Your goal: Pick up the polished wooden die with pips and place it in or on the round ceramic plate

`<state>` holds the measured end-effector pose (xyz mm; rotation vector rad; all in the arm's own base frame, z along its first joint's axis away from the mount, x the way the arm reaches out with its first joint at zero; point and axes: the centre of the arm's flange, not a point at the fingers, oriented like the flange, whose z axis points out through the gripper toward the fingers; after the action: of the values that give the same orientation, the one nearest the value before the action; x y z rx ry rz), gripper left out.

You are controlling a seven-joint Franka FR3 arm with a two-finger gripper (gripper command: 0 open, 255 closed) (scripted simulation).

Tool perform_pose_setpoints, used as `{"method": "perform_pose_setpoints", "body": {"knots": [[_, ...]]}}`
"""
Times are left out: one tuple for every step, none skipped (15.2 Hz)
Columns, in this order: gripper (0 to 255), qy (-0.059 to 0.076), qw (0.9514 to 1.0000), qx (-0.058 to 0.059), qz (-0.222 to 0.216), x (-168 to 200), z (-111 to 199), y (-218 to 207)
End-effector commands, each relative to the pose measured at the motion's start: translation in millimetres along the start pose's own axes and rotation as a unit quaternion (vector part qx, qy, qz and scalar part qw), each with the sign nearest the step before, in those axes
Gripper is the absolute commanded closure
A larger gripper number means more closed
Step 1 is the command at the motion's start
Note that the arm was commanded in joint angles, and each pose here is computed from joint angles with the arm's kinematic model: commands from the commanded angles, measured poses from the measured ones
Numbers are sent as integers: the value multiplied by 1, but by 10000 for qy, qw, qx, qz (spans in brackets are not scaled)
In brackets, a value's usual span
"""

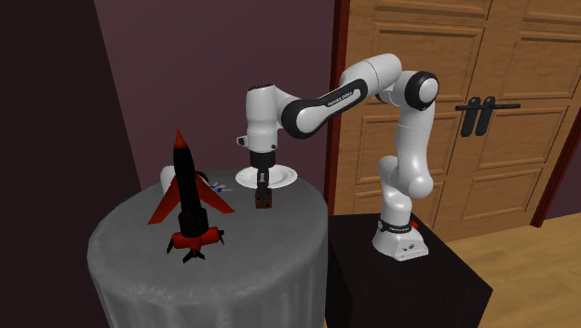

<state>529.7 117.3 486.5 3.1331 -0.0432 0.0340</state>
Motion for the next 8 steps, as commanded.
{"method": "perform_pose_setpoints", "body": {"knots": [[255, -8, 10000, -4, 4, 0, 1, 1], [255, -7, 10000, -3, 4, 0, 1, 0], [255, -7, 10000, -3, 4, 0, -4, 0], [255, -7, 10000, -3, 4, 0, -9, 1], [255, -7, 10000, -3, 4, 0, -15, 1], [255, -7, 10000, -3, 4, 1, -20, 1], [255, -7, 10000, -3, 4, 1, -25, 1], [255, -7, 10000, -3, 4, 1, -30, 1]]}}
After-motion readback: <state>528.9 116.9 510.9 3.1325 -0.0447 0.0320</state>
